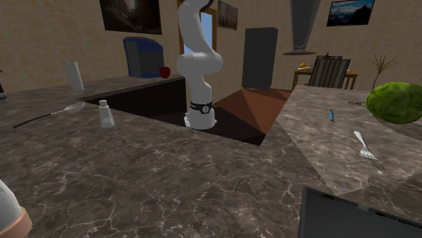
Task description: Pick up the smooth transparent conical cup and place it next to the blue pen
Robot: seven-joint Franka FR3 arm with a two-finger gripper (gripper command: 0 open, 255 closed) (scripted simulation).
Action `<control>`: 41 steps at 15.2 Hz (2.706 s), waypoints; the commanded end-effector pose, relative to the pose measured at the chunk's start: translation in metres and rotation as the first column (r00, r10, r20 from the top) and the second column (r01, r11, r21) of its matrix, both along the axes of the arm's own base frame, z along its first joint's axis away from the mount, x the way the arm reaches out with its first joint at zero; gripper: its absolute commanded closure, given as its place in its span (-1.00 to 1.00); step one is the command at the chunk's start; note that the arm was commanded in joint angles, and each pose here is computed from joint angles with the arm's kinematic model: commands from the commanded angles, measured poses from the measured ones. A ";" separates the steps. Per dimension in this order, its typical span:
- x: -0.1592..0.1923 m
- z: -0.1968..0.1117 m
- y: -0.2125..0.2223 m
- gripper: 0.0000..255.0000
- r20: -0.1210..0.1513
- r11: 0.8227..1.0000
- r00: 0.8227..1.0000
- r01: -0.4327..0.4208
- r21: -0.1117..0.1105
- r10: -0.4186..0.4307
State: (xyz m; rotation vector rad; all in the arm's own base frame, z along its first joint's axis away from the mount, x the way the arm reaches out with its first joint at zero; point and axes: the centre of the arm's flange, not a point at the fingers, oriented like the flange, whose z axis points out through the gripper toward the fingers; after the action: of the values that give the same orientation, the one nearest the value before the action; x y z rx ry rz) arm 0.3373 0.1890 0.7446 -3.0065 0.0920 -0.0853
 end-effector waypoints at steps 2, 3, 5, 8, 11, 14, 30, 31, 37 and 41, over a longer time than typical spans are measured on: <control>-0.017 0.000 0.034 1.00 0.001 1.000 1.000 0.001 0.001 -0.001; -0.023 0.000 0.045 1.00 0.001 1.000 1.000 0.001 0.001 -0.001; -0.036 0.000 0.069 1.00 0.001 1.000 1.000 0.001 0.001 -0.001; -0.055 0.000 0.103 1.00 0.001 1.000 1.000 0.001 0.001 -0.001; -0.074 0.000 0.138 1.00 0.001 1.000 1.000 0.001 0.001 -0.001; -0.092 0.000 0.173 1.00 0.001 1.000 1.000 0.001 0.001 -0.001; -0.155 -0.031 0.290 1.00 0.001 1.000 1.000 0.001 0.001 -0.001; -0.155 -0.037 0.290 1.00 0.001 1.000 1.000 0.001 0.001 -0.001; -0.155 -0.068 0.290 1.00 0.001 1.000 1.000 0.001 0.001 -0.001; -0.155 -0.089 0.290 1.00 0.001 1.000 1.000 0.001 0.001 -0.001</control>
State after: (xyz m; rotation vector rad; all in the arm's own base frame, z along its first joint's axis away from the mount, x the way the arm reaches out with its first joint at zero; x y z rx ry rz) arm 0.1821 0.4795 0.6596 -3.0070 0.0934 -0.0852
